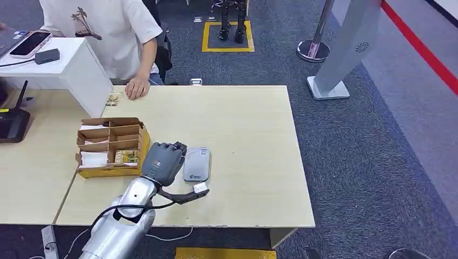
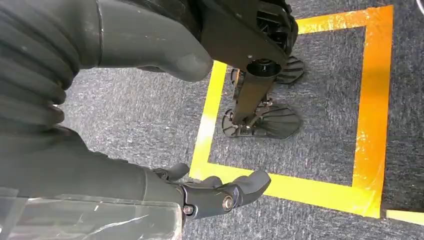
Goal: Pass the card to the sensor for recognition and then transmit it.
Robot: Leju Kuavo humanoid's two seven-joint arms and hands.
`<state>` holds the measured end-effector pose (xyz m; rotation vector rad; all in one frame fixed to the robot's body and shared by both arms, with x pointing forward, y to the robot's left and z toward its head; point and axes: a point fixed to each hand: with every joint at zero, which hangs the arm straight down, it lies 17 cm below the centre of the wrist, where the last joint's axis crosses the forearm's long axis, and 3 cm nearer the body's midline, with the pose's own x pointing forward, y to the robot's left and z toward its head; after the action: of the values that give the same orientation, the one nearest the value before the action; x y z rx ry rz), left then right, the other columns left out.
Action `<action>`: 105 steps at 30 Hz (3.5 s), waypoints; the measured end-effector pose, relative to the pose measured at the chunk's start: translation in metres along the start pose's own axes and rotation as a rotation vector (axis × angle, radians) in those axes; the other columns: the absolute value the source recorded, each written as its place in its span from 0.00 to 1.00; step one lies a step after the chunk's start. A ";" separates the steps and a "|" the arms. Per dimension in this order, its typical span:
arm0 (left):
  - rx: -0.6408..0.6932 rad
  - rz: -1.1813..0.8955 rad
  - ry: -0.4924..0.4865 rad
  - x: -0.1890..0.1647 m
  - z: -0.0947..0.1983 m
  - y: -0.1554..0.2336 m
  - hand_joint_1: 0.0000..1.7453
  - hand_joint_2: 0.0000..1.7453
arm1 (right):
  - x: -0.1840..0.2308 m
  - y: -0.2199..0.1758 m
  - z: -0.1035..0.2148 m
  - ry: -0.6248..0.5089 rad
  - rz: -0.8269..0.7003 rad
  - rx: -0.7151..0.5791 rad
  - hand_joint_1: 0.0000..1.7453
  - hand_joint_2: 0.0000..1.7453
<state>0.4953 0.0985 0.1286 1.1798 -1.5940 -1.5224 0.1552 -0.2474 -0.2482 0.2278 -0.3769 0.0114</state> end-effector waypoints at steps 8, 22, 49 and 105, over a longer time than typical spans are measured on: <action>-0.014 0.001 -0.002 0.004 0.005 -0.010 1.00 1.00 | 0.000 0.000 0.000 0.001 0.002 0.000 0.00 1.00; -0.059 -0.008 0.046 -0.008 0.015 -0.037 1.00 1.00 | 0.001 -0.001 0.000 0.005 0.021 -0.001 0.00 1.00; -0.161 0.031 0.096 -0.008 0.037 -0.090 1.00 1.00 | 0.007 -0.002 -0.001 -0.003 0.030 -0.003 0.00 1.00; 0.423 -0.106 0.507 -0.228 0.028 0.184 1.00 1.00 | -0.005 0.005 -0.001 0.047 0.097 0.011 0.00 1.00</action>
<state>0.5282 0.3039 0.3359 1.7405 -1.5459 -0.8523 0.1512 -0.2422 -0.2502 0.2198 -0.3405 0.1140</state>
